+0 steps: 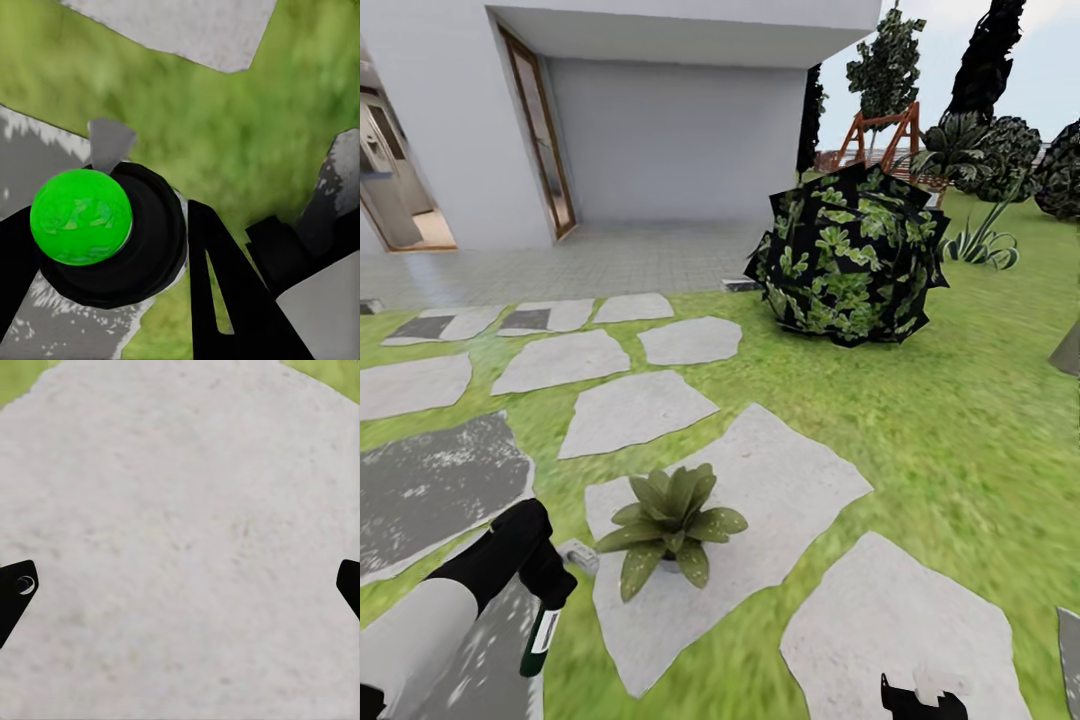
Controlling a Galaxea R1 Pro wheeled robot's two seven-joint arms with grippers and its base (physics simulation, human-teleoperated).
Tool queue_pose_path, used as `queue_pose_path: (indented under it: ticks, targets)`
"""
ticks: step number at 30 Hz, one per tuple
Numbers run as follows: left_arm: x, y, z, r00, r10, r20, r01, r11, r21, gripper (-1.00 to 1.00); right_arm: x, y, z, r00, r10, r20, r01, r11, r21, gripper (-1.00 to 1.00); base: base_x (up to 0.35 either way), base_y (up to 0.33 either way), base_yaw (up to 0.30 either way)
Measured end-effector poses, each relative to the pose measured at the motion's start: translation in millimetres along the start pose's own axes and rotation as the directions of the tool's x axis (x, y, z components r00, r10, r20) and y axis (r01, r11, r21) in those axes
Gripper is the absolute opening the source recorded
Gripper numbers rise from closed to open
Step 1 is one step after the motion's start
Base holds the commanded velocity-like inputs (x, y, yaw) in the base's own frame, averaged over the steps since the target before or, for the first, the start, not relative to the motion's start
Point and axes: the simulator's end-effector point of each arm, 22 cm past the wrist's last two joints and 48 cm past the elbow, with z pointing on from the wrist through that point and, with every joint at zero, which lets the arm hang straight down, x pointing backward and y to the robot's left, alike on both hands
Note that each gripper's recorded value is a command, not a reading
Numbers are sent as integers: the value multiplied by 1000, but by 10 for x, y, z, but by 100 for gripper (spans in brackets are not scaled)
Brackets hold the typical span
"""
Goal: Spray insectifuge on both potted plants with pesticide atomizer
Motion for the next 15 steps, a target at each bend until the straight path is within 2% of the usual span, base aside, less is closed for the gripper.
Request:
queue_pose_path:
  ticks: [4,7,12,15]
  targets:
    - [-170,46,-163,1000,8,30,-8,1000,-4,-100,0,1,0,1000,0,0,0,1000,0,100,12,14,-7]
    - [-304,22,-336,998,15,57,-17,999,35,-100,0,-4,1,1000,-1,0,1,1000,0,100,1,1,-133]
    - [-322,-15,-351,998,21,56,-23,999,48,-100,1,2,0,1000,0,0,0,1000,-1,100,0,8,-250]
    - [-286,-46,-308,999,47,28,-48,998,35,-100,2,1,0,1000,0,0,0,1000,-1,100,0,208,-219]
